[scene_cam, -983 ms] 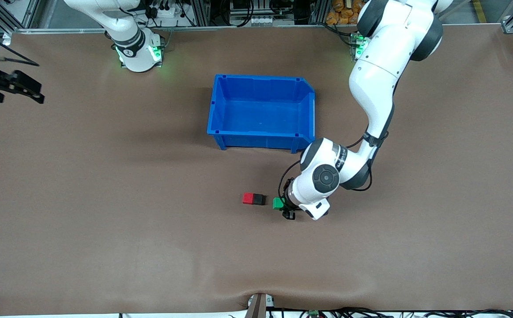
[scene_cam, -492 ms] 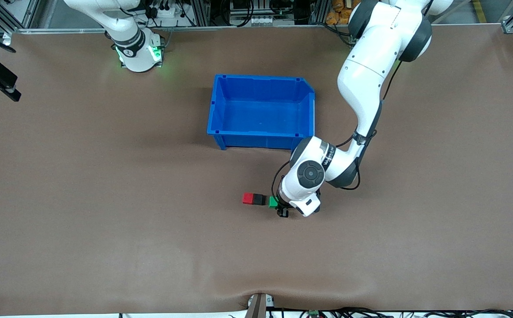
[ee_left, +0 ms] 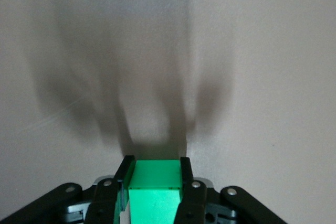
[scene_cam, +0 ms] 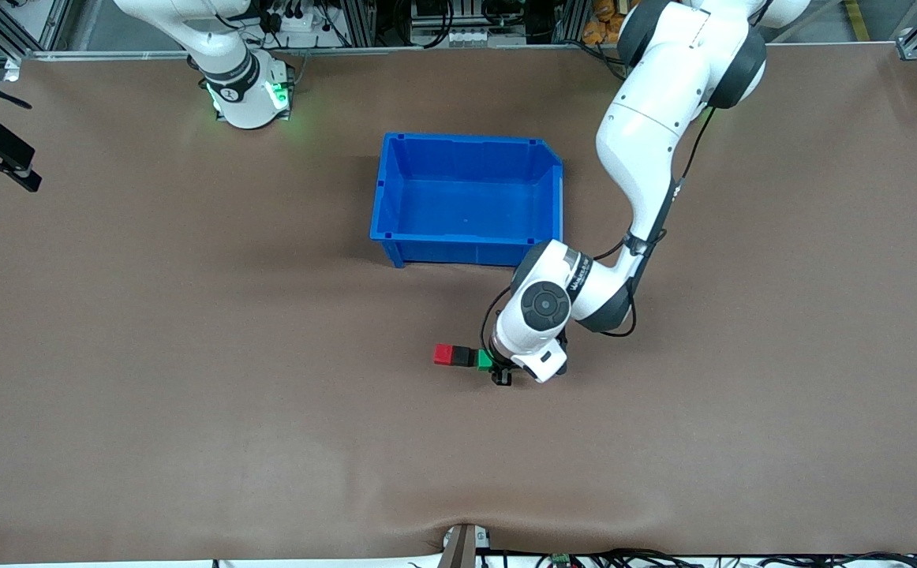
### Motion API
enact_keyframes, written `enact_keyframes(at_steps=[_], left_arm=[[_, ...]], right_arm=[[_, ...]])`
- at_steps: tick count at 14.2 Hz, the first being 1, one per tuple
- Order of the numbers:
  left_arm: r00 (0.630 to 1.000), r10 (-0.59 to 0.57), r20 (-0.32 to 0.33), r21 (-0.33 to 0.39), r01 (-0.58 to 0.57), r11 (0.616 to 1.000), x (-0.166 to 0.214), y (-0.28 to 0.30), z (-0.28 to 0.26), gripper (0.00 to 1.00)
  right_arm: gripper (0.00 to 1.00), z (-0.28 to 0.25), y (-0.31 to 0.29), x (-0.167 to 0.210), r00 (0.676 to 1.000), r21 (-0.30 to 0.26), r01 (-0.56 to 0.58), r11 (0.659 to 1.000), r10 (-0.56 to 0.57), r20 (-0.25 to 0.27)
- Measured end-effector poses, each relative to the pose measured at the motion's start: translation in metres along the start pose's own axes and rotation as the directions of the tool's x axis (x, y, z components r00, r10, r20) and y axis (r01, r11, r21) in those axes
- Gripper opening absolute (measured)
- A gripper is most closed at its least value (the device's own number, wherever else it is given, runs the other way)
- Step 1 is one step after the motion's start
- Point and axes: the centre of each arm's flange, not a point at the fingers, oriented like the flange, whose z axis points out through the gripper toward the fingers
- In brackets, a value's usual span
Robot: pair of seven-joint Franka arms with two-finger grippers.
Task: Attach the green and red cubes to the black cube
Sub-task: 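Lower the green cube with the left gripper against the black cube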
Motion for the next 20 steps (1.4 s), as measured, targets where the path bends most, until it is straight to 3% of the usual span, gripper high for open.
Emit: enact_keyframes(at_steps=[10, 14, 20], left_arm=[[1.0, 0.017, -0.017, 0.004, -0.017, 1.0, -0.015, -0.011, 0.002, 0.39], [0.998, 0.024, -0.054, 0.068, -0.02, 0.997, -0.017, -0.018, 0.001, 0.39], [0.998, -0.009, -0.068, 0.079, 0.014, 0.997, -0.02, -0.021, 0.001, 0.39]], right_arm=[[1.0, 0.001, 0.001, -0.001, 1.0, 0.0, -0.002, 1.0, 0.002, 0.013], [1.0, 0.002, 0.001, -0.001, 1.0, 0.0, -0.002, 1.0, 0.002, 0.016], [1.0, 0.002, 0.0, -0.001, 1.0, 0.001, 0.0, 1.0, 0.0, 0.017]])
